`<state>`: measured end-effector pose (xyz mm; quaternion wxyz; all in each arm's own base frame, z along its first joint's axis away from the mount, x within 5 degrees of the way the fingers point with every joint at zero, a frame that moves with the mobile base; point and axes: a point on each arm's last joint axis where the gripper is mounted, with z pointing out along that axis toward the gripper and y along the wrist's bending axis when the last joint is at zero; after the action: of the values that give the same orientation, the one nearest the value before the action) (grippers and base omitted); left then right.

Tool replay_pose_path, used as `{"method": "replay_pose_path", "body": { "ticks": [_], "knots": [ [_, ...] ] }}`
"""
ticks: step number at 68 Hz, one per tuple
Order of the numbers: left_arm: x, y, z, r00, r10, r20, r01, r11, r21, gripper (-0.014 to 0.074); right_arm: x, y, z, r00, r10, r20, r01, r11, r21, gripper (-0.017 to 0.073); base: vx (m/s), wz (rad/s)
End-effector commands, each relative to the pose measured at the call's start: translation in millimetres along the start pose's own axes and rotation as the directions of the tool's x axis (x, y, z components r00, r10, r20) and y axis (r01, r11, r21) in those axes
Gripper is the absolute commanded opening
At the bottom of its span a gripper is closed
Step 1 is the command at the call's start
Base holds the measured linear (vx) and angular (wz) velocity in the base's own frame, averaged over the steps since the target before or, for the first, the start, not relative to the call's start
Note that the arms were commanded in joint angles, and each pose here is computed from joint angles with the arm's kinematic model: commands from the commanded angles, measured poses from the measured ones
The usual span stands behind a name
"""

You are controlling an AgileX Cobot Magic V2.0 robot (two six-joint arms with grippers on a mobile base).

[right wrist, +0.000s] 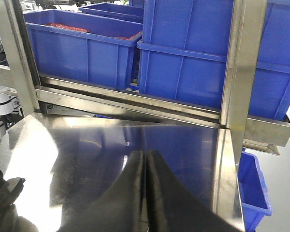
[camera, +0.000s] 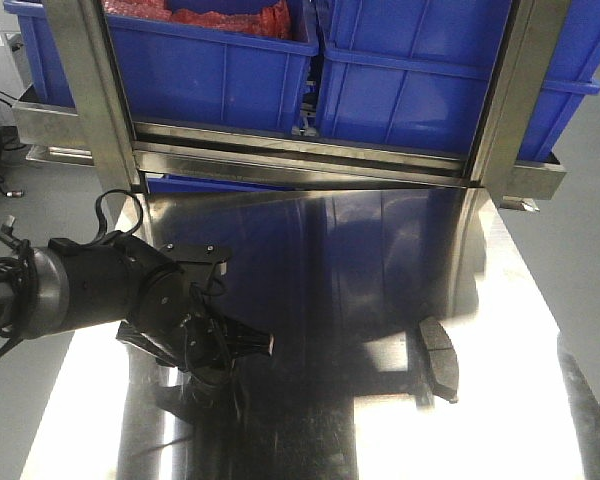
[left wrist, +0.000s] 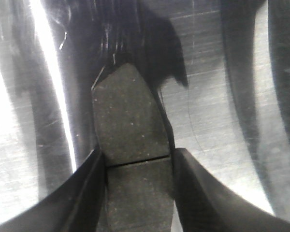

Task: Move and align brake pads A on conveyor
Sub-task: 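Lower the left gripper onto the nearer brake pad and close it, then lift the brake pad with the left gripper away from the table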

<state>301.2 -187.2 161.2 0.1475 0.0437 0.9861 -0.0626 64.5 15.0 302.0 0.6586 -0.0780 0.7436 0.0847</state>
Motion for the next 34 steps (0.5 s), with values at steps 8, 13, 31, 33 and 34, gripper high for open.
{"method": "replay_pose_path", "body": {
  "ticks": [8,13,31,33,34],
  "knots": [
    [-15,-4.8,-44,0.985,0.026,0.169,-0.036,0.998,0.054,0.0122,-15,0.2,-1,0.996,-0.006,0.092,0.006,1.000,0.001,-0.0006,0.00,0.00],
    [-18,-4.9,-58,0.976,0.029,0.216,-0.046,0.996,0.070,0.0120,-15,0.2,-1,0.996,-0.006,0.092,0.006,1.000,0.001,-0.0006,0.00,0.00],
    [-14,2.9,-114,0.930,0.058,0.364,-0.095,0.992,0.084,0.0122,-15,0.2,-1,0.996,-0.006,0.092,0.006,1.000,0.001,-0.0006,0.00,0.00],
    [-11,4.7,-118,0.926,0.062,0.373,-0.100,0.992,0.082,0.0122,-15,0.2,-1,0.996,-0.006,0.092,0.006,1.000,0.001,-0.0006,0.00,0.00],
    [-10,5.9,-121,0.922,0.067,0.381,-0.105,0.991,0.080,0.0122,-15,0.2,-1,0.996,-0.006,0.092,0.006,1.000,0.001,-0.0006,0.00,0.00]
  ]
}}
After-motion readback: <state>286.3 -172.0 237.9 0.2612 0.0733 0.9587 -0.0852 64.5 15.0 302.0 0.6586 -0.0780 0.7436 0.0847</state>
